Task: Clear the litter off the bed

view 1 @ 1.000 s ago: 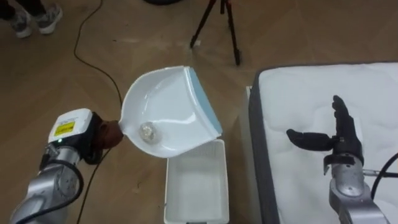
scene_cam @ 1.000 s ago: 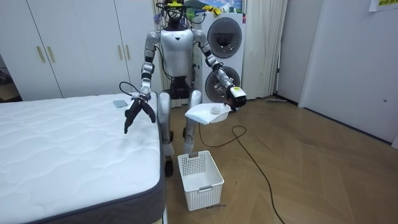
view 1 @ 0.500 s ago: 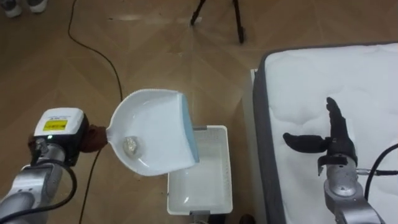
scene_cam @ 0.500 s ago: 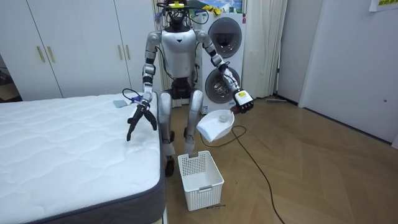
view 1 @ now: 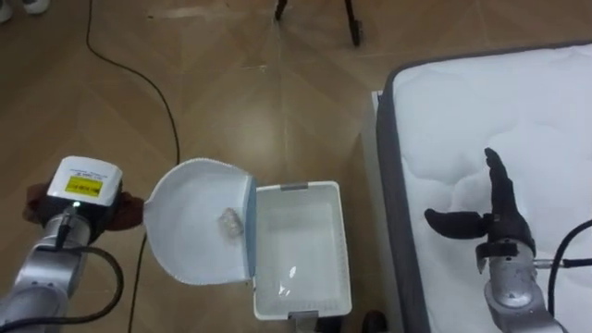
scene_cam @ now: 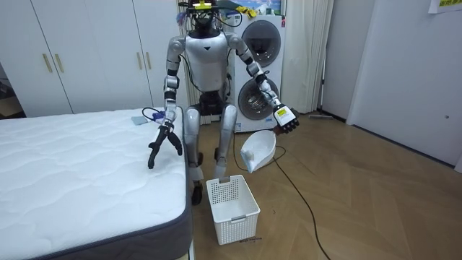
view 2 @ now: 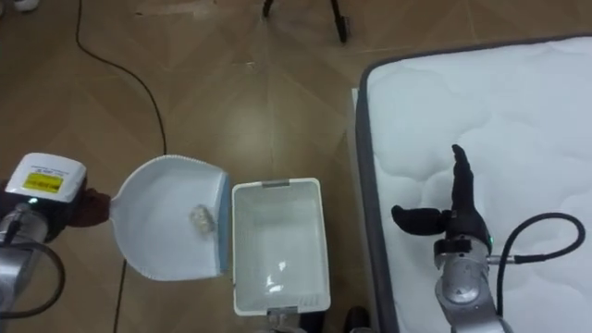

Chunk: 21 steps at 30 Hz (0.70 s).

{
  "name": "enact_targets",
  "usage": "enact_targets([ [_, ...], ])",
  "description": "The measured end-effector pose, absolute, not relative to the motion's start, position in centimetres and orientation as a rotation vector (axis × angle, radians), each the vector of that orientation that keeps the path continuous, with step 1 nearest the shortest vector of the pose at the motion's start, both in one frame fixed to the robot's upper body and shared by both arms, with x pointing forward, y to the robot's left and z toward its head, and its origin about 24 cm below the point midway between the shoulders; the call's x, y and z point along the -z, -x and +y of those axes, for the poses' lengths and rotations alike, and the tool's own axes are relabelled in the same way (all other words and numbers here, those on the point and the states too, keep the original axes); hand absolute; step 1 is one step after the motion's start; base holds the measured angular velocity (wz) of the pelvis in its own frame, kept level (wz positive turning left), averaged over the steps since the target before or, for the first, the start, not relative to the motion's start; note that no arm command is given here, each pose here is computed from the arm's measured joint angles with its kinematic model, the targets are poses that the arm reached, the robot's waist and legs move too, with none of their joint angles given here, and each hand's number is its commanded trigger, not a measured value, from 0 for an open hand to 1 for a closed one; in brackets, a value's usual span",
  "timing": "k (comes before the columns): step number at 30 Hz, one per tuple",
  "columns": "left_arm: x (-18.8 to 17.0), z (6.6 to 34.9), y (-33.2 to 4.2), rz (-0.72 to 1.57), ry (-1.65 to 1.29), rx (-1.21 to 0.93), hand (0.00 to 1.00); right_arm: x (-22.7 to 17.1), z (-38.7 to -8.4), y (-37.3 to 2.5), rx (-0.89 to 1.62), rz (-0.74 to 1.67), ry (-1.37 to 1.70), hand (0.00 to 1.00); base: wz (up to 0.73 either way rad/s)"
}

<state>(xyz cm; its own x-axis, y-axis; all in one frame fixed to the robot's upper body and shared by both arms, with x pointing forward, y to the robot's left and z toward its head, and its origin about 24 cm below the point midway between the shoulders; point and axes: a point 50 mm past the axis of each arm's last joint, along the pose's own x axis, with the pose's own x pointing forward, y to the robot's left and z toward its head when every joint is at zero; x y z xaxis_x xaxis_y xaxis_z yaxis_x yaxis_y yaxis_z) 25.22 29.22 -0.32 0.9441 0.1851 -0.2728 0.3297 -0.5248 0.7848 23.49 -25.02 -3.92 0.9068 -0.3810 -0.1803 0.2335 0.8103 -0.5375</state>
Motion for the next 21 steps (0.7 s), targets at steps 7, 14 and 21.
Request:
enact_targets([
  [7,-0.2,28.3,-25.8,0.299,-2.226,0.261,1.0,3.2,-23.9,-24.4,0.295,0.242,0.513,0.0,0.24],
  [14,0.0,27.9,-25.3,0.273,-2.212,0.296,1.0,3.6,-23.9,-24.0,0.297,0.257,0.516,0.0,0.05],
  [21,0.3,27.6,-25.2,0.263,-2.169,0.327,1.0,3.6,-24.1,-23.9,0.343,0.259,0.479,0.0,0.0],
])
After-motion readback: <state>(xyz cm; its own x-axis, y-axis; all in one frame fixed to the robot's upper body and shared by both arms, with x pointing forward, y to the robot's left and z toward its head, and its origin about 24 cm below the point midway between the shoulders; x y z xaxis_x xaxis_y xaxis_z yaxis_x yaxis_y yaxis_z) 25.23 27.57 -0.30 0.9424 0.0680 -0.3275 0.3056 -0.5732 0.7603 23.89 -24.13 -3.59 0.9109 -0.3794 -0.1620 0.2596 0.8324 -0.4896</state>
